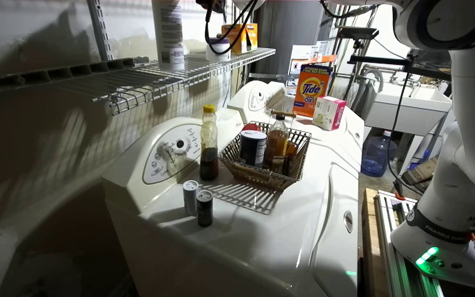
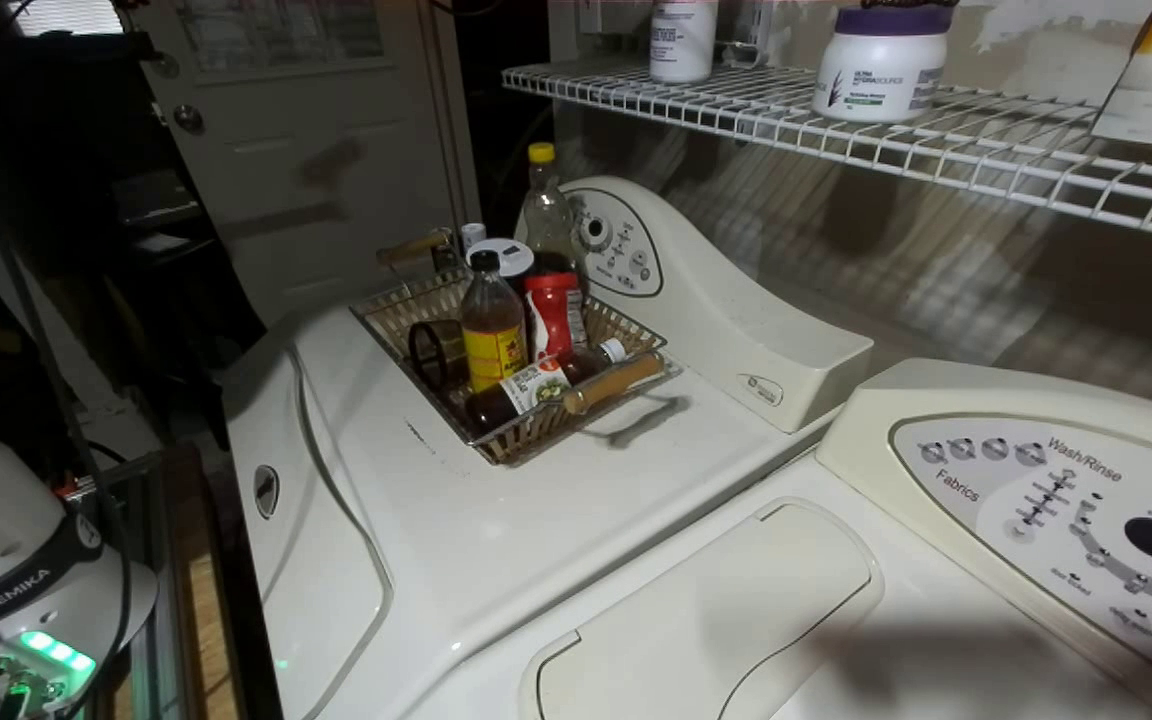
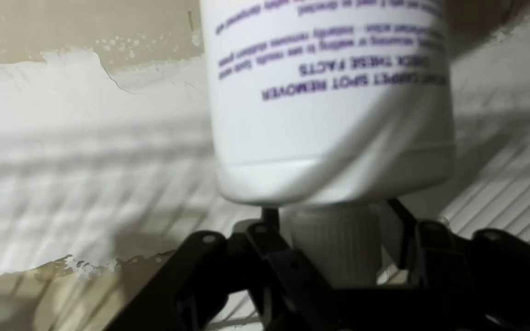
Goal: Rotate the white spray bottle.
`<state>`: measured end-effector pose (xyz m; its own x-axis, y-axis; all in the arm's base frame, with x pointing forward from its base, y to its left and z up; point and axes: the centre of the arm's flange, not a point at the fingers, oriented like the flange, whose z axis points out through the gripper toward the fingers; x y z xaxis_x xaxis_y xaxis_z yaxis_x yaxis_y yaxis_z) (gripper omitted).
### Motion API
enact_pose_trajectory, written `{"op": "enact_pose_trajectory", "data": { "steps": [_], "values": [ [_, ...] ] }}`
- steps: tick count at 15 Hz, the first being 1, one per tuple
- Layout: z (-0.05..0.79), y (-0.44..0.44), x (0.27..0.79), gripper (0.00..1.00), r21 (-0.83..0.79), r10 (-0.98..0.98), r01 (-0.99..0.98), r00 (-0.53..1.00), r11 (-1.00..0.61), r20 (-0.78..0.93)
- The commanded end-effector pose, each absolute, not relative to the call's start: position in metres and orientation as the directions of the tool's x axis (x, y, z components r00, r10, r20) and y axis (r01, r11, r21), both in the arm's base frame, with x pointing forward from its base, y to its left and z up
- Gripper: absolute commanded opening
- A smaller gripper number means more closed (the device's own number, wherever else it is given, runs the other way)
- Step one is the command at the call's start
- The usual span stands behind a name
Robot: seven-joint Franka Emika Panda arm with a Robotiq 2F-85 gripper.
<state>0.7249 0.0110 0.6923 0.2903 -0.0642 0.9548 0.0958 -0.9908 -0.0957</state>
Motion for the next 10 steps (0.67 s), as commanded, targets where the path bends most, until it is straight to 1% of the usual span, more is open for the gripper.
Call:
{"op": "enact_pose_trajectory", "data": {
  "steps": [1, 3, 4, 10],
  "values": [
    [0.6999, 0.0130, 0.7326, 0.88, -0.106, -0.074, 0.100, 0.282, -0.989, 0.957],
    [0.7008, 0.0129, 0.7317, 0.98, -0.105, -0.073, 0.103, 0.281, -0.989, 0.957],
    [0.7010, 0.0130, 0.7309, 1.00, -0.108, -0.073, 0.110, 0.283, -0.988, 0.956],
    [0.7023, 0.0117, 0.7242, 1.00, -0.078, -0.023, 0.144, 0.351, -0.986, 0.936]
  ]
}}
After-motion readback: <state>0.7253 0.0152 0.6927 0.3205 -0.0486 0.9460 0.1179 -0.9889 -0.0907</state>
